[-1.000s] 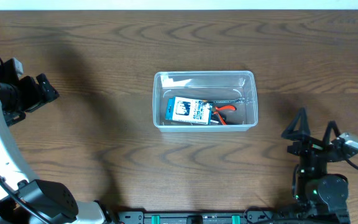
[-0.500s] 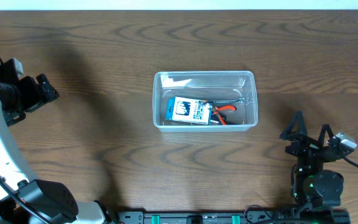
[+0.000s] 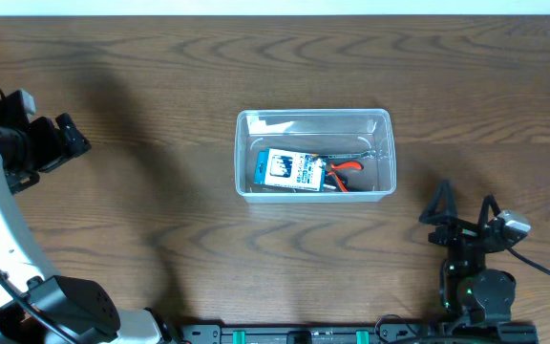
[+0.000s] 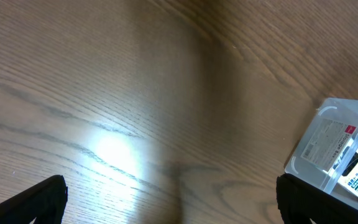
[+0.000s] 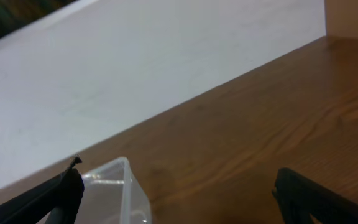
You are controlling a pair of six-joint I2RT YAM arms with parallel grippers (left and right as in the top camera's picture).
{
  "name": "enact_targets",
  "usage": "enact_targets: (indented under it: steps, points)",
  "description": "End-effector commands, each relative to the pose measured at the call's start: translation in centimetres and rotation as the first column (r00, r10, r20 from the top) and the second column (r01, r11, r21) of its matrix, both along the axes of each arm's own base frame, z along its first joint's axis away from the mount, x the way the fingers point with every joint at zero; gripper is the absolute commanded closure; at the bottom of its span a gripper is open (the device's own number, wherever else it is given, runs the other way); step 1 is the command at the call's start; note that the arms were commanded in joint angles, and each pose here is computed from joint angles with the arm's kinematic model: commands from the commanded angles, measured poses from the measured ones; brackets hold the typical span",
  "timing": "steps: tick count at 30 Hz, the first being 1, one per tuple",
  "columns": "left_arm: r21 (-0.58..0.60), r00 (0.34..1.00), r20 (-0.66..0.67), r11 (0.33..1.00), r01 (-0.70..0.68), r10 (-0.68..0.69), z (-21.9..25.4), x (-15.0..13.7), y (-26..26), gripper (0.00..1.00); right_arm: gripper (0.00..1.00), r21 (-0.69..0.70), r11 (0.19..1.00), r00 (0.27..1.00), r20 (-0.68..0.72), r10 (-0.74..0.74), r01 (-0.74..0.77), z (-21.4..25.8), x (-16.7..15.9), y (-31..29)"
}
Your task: Pack container
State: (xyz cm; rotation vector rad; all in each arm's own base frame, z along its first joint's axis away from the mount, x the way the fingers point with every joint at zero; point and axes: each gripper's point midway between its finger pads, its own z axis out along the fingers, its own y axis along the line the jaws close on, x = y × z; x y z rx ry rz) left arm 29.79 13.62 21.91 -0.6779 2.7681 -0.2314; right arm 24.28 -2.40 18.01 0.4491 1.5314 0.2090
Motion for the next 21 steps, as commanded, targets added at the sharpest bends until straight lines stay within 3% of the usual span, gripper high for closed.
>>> enact_targets:
  steps: [1, 13, 21]
  points:
    - [-0.004, 1.000, 0.005, 1.000, 0.012, -0.012, 0.1, 0.0, -0.1, 0.02, 0.01, -0.104, 0.994, 1.000, -0.020, 0.020, -0.022, -0.6, 0.1, 0.2]
    - [-0.004, 1.000, 0.005, 1.000, 0.012, -0.012, 0.1, 0.0, -0.1, 0.02, 0.01, -0.306, 0.949, 0.995, -0.090, 0.048, -0.073, -2.1, 0.3, 0.8]
    - [-0.004, 1.000, 0.005, 1.000, 0.012, -0.012, 0.1, 0.0, -0.1, 0.02, 0.01, -0.337, 0.937, 0.993, -0.095, 0.067, -0.096, -2.1, 0.3, 1.1]
